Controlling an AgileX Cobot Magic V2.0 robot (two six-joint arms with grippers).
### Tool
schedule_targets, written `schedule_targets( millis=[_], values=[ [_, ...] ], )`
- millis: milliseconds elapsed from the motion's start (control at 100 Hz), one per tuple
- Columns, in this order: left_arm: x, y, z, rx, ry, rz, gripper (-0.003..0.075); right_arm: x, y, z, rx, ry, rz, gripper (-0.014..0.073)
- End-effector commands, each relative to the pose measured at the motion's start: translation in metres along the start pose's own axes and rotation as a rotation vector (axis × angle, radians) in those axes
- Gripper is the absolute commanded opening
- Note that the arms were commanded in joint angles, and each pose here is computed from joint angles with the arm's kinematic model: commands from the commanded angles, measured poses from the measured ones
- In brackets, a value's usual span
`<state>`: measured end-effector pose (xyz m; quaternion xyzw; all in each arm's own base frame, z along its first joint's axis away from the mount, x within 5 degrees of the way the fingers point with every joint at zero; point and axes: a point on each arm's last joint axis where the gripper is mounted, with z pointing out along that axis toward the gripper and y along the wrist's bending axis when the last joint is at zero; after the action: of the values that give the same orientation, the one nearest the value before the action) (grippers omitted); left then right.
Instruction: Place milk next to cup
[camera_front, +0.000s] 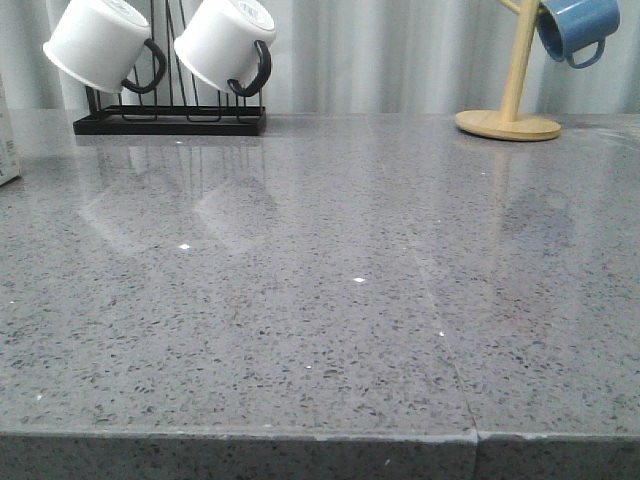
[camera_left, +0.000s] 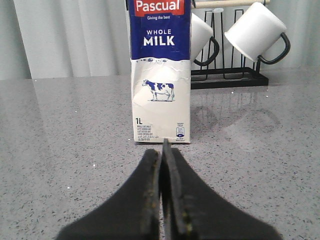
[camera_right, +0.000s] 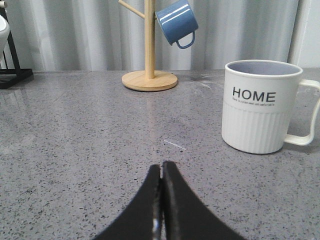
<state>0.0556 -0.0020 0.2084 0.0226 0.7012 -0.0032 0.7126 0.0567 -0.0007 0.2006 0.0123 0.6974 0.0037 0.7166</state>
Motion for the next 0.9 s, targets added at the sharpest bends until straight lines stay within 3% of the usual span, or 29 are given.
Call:
schedule_targets(
  millis=[0, 890],
  values=[
    [0.0113, 0.0000, 0.0000, -0.007, -0.053, -0.003, -0.0020, -0.0151, 0.0003, -0.0030, -0.002, -0.123, -0.008, -0.0066],
    [0.0113, 0.0000, 0.0000, -0.007, -0.053, -0.003, -0.0020, -0.0208, 0.0004, -0.0040, -0.002, -0.137, -0.008, -0.0066]
  ],
)
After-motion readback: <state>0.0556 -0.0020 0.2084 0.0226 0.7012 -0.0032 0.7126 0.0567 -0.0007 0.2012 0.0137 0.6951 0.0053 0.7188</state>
